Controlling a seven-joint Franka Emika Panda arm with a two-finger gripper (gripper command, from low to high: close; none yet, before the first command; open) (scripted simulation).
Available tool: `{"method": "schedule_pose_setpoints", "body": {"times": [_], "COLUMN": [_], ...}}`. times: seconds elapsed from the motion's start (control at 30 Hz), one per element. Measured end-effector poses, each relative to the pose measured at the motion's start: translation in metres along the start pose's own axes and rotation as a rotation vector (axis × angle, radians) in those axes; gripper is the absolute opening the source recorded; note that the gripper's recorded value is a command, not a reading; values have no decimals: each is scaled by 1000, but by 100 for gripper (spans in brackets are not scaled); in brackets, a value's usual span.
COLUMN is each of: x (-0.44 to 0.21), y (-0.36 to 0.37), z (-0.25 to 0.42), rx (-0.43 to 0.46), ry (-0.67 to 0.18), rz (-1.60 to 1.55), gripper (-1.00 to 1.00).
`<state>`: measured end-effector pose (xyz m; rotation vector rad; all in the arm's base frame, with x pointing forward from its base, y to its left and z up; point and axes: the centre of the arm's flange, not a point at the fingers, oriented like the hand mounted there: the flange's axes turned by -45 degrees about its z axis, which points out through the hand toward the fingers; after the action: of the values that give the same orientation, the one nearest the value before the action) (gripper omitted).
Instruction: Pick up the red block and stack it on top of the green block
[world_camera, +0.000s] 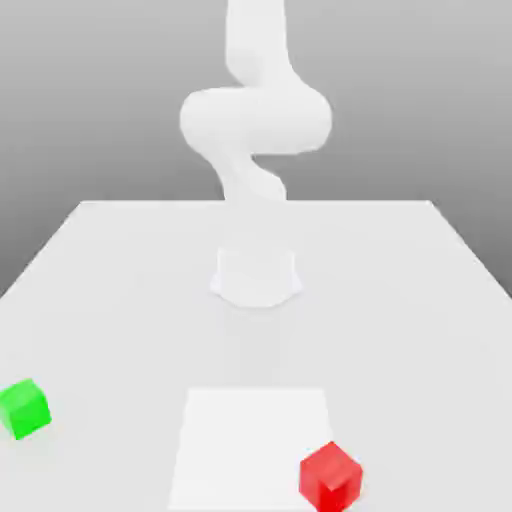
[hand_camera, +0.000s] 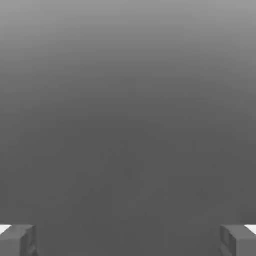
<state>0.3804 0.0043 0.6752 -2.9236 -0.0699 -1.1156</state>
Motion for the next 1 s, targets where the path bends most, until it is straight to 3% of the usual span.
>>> {"method": "schedule_pose_setpoints", "body": {"times": [0.4, 0.83, 1.0], "x": [-56, -218, -268], "y": [-37, -77, -79], "z": [227, 407, 458], "rx": [121, 220, 226], "ry": [-334, -680, -703], "rz": [-259, -558, -580], "gripper": [0, 0, 0]}}
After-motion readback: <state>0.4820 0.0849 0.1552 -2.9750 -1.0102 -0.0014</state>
